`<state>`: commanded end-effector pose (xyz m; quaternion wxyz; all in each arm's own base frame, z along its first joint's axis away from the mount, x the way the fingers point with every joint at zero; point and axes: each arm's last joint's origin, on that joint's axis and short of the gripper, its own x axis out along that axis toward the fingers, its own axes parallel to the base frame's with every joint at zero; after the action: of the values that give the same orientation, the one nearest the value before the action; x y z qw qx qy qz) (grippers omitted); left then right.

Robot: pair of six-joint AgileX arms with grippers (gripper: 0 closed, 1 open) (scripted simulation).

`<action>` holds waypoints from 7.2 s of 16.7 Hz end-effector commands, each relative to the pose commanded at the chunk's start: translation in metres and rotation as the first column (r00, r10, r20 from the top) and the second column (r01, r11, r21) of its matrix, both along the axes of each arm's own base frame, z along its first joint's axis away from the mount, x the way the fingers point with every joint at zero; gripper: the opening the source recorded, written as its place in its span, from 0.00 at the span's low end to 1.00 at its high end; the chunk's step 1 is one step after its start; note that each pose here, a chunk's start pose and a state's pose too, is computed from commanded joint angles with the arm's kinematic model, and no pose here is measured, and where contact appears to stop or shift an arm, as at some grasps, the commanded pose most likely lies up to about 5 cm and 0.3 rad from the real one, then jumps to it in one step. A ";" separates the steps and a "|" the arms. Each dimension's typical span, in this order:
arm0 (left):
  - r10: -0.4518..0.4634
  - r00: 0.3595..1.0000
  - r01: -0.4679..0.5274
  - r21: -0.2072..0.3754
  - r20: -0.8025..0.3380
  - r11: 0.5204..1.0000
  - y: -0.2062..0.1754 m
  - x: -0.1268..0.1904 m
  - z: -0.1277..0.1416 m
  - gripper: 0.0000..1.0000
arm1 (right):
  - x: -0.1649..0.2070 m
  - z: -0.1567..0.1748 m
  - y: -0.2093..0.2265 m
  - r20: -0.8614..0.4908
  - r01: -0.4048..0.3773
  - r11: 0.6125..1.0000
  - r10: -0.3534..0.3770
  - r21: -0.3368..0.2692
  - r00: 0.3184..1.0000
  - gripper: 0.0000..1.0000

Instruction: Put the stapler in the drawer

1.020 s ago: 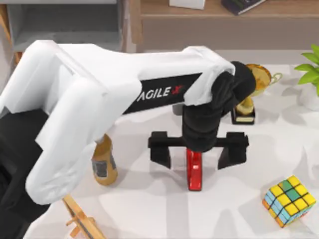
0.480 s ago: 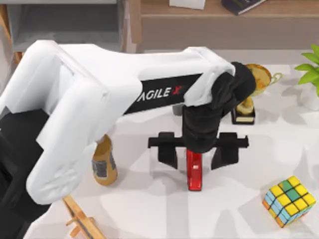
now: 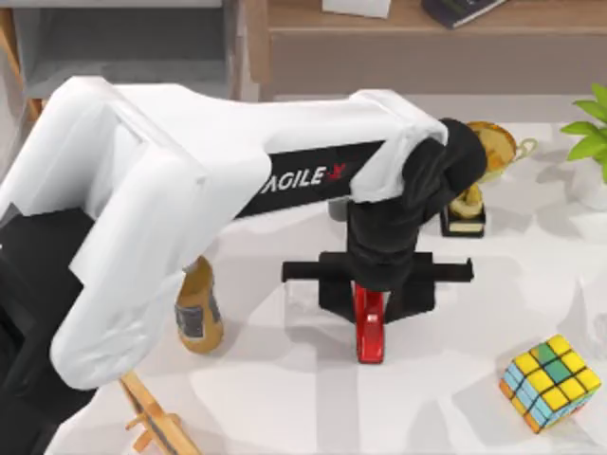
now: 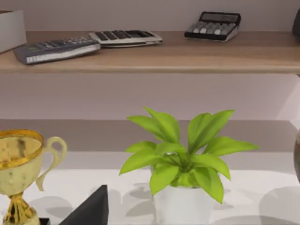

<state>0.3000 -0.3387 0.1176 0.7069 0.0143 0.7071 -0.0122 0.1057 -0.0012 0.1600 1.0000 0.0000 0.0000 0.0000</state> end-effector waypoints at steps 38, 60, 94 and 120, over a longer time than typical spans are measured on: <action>-0.042 0.909 -0.001 0.104 0.414 0.995 0.295 0.140 0.220 0.00 | 0.000 0.000 0.000 0.000 0.000 1.000 0.000 0.000 1.000 1.00; 0.009 1.000 -0.009 -0.004 0.014 1.000 0.511 0.177 0.049 0.00 | 0.000 0.000 0.000 0.000 0.000 1.000 0.000 0.000 1.000 1.00; 0.011 1.000 -0.011 -0.006 0.015 1.000 0.512 0.177 0.042 1.00 | 0.000 0.000 0.000 0.000 0.000 1.000 0.000 0.000 1.000 1.00; -0.838 0.432 0.072 0.914 0.332 0.399 0.646 -0.021 0.062 1.00 | 0.000 0.000 0.000 0.000 0.000 1.000 0.000 0.000 1.000 1.00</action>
<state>0.2794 0.3070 0.1797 0.8004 0.5556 0.2063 0.0895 0.1057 -0.0012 0.1600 1.0000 0.0000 0.0000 0.0000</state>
